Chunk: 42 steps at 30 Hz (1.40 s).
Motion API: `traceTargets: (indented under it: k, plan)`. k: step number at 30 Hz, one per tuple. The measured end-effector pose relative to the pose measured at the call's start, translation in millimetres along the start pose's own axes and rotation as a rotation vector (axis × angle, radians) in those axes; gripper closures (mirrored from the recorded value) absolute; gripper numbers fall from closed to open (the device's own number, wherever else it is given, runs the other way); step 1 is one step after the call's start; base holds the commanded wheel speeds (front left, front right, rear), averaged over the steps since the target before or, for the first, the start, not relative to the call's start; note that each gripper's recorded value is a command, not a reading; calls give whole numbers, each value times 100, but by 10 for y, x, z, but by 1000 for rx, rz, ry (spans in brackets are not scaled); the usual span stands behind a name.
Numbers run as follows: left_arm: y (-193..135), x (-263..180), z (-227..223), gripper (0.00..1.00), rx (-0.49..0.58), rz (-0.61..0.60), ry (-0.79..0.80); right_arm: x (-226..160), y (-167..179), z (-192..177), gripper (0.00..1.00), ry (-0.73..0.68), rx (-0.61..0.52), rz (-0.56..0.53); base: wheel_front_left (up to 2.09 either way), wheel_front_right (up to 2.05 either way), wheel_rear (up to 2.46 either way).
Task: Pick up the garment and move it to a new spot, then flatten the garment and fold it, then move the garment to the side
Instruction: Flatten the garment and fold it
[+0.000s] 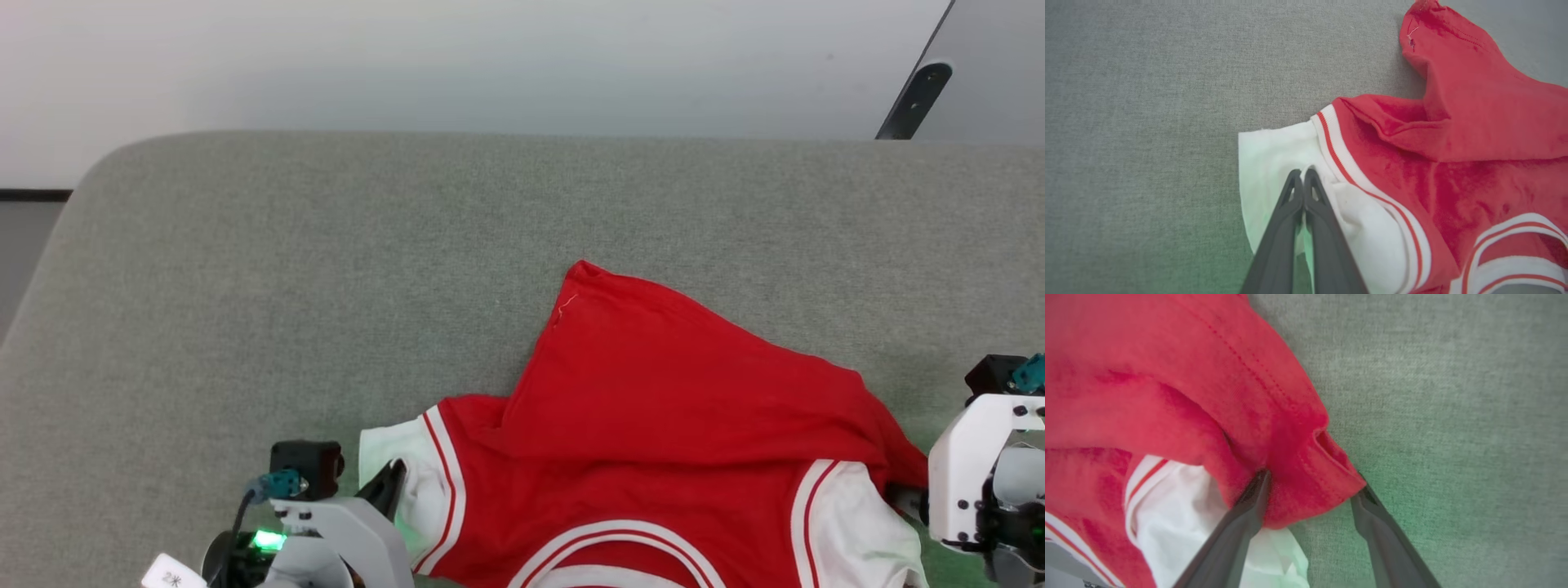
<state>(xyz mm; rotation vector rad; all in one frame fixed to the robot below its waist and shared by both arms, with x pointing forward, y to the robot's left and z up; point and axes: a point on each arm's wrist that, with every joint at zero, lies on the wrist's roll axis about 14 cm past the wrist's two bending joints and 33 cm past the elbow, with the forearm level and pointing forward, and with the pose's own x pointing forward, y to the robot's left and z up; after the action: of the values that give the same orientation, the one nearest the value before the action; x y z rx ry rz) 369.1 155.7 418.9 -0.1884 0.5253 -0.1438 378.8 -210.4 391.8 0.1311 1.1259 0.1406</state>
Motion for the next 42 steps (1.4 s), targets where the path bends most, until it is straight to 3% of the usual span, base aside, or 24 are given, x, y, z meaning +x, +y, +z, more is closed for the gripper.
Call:
traceTargets:
  k: [12,19,27,33,42]
  plan:
    - [-34,-101,19,100,4,-7,-13,-522,-34,403,0,-227,-44,-13,0,0,0]
    - [-40,-148,28,100,1,-8,-21,-808,548,949,0,-564,-182,137,0,0,0]
    - [-35,-212,30,100,-19,2,-30,-873,1247,1321,0,-786,-352,299,0,0,0]
    - [-55,-222,108,100,-23,-3,-53,-572,1684,1430,0,-680,-458,371,0,0,0]
    - [-40,-204,88,100,-41,8,-58,-136,2063,1568,0,-466,-564,379,0,0,0]
